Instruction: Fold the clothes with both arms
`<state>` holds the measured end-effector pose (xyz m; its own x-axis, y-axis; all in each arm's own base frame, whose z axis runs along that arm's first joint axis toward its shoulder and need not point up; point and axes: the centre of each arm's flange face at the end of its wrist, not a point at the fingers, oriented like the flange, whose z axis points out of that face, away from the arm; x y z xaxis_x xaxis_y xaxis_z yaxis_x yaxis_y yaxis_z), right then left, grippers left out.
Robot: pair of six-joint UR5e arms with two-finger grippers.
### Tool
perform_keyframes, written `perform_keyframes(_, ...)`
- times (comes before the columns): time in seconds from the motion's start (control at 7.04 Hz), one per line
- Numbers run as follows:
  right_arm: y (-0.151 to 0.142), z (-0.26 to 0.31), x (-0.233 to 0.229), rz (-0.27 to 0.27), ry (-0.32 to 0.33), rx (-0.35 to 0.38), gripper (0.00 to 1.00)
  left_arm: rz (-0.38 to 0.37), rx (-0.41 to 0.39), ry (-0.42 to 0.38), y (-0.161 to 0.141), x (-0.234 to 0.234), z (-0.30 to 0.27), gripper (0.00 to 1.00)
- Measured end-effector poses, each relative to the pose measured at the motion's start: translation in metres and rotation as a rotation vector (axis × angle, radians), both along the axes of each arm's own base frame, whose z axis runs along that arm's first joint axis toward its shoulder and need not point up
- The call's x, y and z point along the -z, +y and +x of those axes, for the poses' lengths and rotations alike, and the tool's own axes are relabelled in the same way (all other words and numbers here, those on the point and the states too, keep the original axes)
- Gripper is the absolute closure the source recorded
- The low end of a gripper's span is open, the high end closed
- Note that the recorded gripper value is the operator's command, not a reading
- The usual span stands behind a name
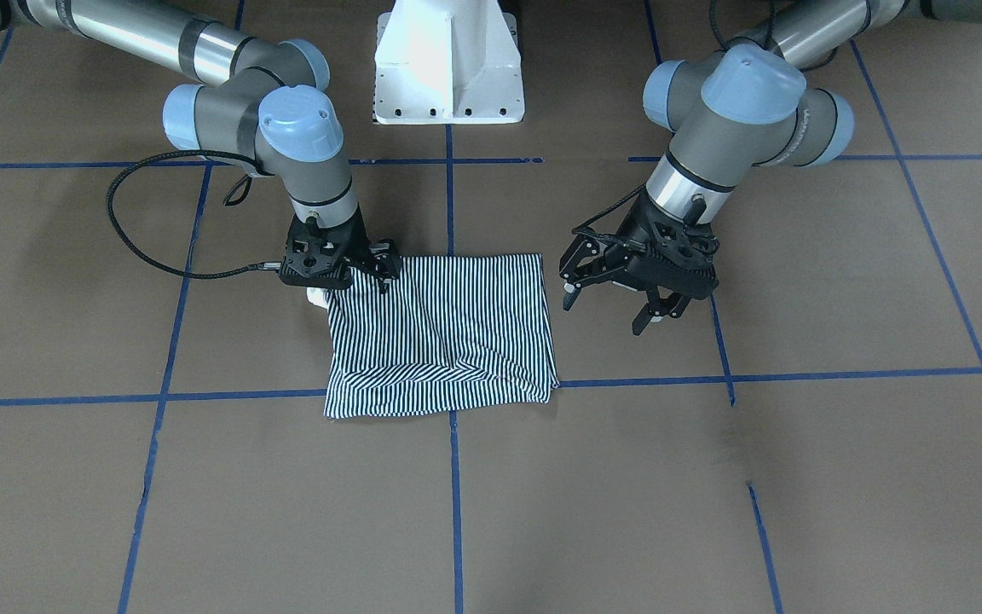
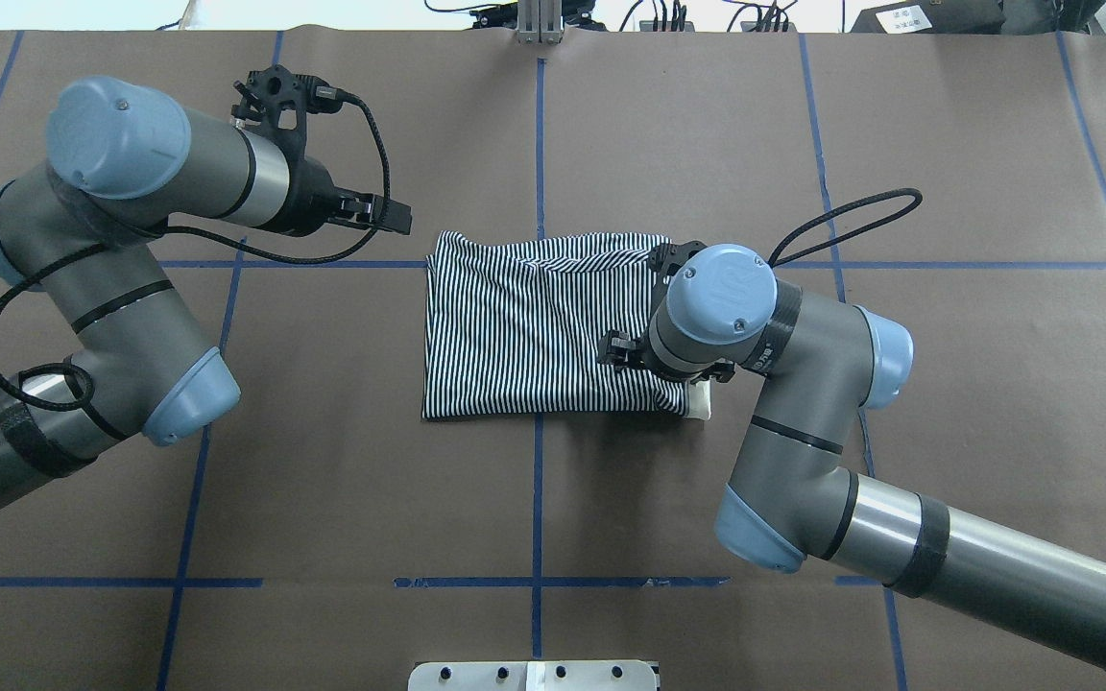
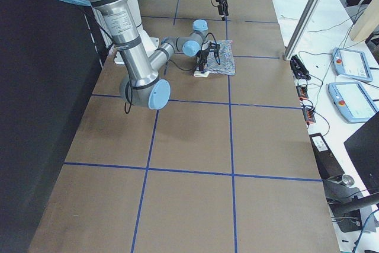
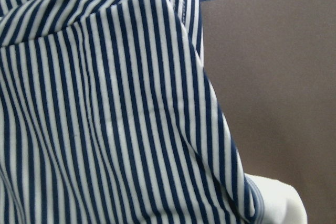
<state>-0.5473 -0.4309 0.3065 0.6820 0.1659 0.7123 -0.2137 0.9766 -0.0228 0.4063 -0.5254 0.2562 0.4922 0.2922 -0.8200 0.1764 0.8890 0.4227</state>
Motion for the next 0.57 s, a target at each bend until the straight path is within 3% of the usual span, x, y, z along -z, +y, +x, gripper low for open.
perform_keyframes(0.57,-0.023,0.028,0.019,-0.016,-0.021,-0.022,0.0,-0.003,-0.003,-0.013,-0.001,-0.001,-0.002,0.0)
